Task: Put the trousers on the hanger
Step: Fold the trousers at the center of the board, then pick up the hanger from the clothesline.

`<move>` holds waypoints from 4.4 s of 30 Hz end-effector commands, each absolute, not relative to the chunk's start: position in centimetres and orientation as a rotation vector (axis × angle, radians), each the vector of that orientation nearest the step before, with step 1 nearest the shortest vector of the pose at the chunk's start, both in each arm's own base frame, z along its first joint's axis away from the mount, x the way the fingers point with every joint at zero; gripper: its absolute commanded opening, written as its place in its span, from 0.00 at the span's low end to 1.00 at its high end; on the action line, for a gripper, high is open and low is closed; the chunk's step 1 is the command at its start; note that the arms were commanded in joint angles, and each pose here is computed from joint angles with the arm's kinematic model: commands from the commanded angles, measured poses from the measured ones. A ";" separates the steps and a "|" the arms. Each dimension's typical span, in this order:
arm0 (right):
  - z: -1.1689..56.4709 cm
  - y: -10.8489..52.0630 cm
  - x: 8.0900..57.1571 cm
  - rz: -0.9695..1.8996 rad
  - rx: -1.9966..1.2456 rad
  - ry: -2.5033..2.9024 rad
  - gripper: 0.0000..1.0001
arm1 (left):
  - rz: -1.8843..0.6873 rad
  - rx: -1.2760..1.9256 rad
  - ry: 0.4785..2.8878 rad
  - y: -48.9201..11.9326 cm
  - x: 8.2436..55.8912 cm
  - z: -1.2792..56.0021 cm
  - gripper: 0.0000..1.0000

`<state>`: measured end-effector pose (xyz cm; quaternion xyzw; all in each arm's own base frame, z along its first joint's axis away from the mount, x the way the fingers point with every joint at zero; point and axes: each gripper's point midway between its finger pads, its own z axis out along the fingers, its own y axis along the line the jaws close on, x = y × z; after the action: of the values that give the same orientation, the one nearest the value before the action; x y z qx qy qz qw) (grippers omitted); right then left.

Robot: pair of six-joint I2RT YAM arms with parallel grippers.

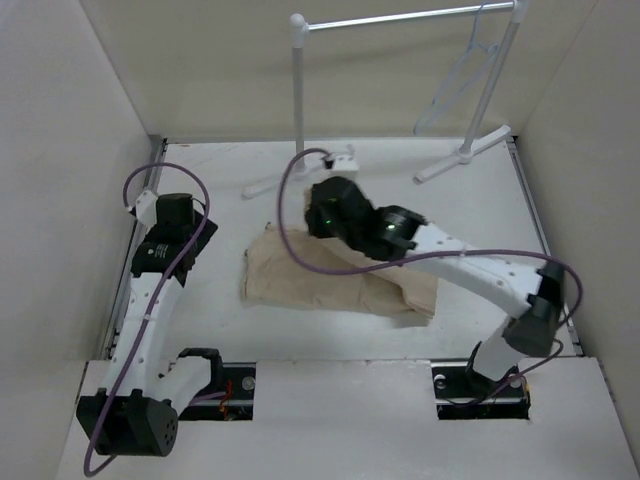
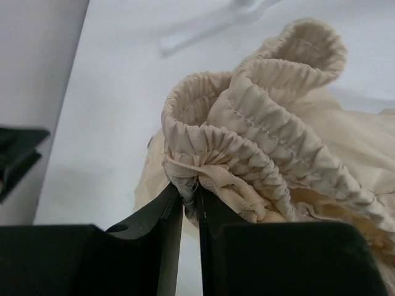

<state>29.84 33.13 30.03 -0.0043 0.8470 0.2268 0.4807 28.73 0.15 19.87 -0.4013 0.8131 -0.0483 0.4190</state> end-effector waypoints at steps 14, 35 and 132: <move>24.2 39.5 25.2 0.632 -0.314 2.239 0.79 | -0.191 -1.070 2.030 0.6 28.9 19.0 0.52; 5.7 19.3 19.8 0.624 0.347 2.576 0.19 | -0.051 -0.750 2.465 -10.8 36.6 4.0 0.52; 45.1 12.1 48.7 0.837 0.066 1.628 0.06 | -0.667 -0.300 2.244 -24.6 37.1 22.2 0.55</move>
<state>51.39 11.02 41.35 0.0792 0.7375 0.3550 0.5690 36.56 -23.49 19.40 -0.1359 0.8889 -0.2399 0.3658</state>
